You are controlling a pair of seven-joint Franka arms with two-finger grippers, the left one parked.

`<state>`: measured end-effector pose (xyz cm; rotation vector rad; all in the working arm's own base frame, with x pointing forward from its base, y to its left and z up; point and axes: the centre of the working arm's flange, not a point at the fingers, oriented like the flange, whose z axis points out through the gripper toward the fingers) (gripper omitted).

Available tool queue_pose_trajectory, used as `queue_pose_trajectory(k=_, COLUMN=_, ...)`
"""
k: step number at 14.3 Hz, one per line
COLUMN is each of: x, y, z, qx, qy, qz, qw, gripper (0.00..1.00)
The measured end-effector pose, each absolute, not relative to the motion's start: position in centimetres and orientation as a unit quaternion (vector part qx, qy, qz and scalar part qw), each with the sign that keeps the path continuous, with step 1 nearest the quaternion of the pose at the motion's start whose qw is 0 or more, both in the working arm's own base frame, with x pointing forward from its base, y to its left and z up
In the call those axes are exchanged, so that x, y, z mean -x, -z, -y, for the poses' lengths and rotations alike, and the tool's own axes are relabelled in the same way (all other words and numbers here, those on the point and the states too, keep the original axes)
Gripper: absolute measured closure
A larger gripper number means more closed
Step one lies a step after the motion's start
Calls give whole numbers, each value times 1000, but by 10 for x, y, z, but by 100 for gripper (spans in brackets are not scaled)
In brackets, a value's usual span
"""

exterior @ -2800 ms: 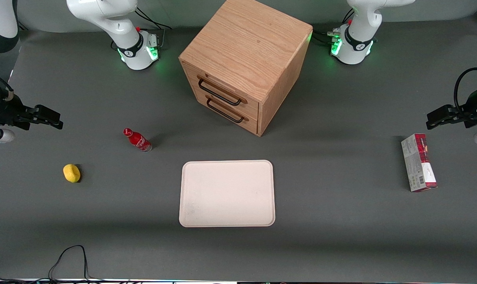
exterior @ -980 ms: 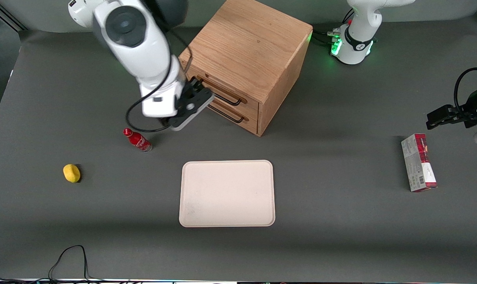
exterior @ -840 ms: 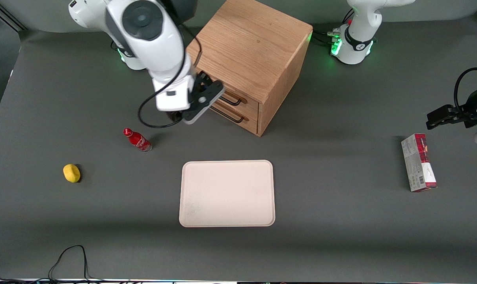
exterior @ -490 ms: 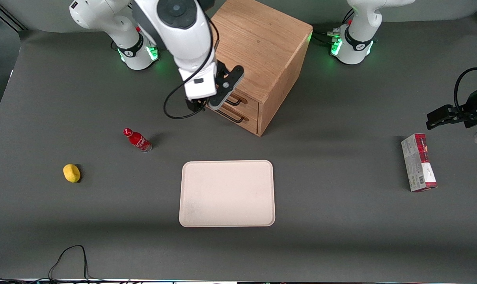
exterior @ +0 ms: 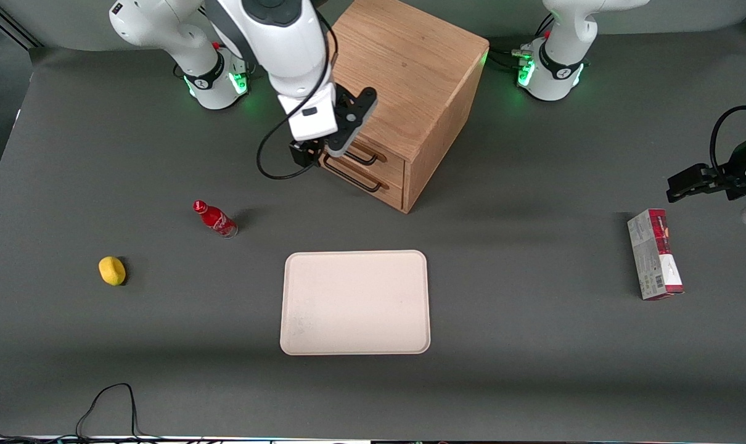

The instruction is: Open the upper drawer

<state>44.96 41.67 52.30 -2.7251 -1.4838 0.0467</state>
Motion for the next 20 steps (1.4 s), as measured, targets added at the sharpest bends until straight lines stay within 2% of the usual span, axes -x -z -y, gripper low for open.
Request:
queue_pose_trajectory(k=5, x=-449, y=-512, z=-409, qx=869, qy=-23, qz=493, qw=20, gripper=0)
queue_pose_trajectory(k=10, x=-447, y=-507, z=-410, qx=861, qy=-32, qz=505, qw=52, gripper=0)
queue_pose_trajectory(k=20, x=-453, y=-455, z=-408, qx=864, qy=-48, qz=499, qw=46, gripper=0)
